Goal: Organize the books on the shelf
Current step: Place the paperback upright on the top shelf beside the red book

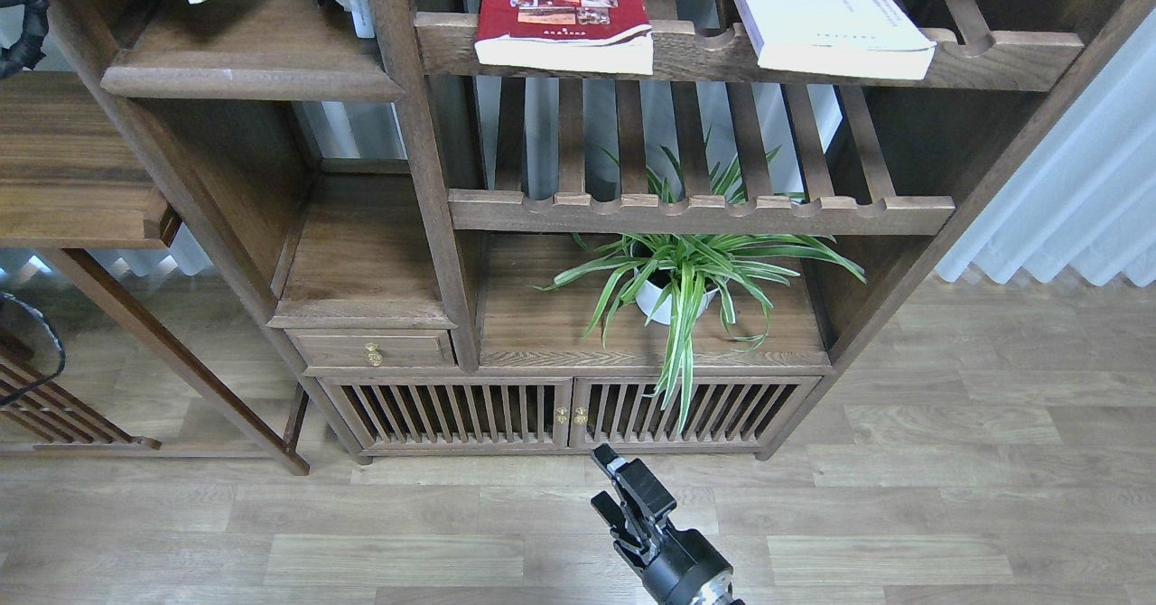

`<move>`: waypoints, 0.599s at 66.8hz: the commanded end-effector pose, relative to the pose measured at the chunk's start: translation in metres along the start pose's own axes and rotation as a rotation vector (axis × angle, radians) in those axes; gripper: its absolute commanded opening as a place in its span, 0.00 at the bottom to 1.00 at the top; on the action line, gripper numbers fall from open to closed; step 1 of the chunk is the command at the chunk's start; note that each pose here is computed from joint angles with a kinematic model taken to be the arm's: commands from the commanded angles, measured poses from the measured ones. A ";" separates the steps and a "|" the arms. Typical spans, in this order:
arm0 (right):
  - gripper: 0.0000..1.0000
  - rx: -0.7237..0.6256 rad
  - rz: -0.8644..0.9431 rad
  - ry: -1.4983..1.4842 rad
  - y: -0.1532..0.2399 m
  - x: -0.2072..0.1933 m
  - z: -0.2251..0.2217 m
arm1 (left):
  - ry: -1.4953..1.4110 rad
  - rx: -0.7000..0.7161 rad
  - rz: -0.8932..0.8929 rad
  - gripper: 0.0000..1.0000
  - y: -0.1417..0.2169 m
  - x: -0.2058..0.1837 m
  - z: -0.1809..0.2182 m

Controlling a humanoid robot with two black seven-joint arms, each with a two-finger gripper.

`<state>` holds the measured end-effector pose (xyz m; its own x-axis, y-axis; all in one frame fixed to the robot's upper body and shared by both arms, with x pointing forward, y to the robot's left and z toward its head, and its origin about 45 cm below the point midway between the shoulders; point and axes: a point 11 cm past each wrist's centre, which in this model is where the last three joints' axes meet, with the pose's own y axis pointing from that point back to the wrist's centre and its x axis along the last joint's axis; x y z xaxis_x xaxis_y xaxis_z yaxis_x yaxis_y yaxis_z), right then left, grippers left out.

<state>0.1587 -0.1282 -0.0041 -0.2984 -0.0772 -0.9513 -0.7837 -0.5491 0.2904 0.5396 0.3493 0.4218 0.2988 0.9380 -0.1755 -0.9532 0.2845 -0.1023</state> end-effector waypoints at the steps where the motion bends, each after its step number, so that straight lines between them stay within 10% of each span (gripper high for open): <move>1: 0.99 0.002 0.000 -0.001 0.000 0.000 0.000 | 0.008 -0.015 -0.003 0.10 -0.003 -0.004 -0.005; 40: 0.99 0.017 -0.006 -0.014 0.002 -0.001 -0.001 | -0.070 -0.004 -0.021 0.19 -0.005 -0.010 -0.014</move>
<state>0.1562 -0.1306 -0.0051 -0.3071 -0.0705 -0.9491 -0.7905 -0.5364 0.2956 0.5420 0.3370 0.4118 0.3125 0.9427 -0.1167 -0.9473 0.3001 -0.1117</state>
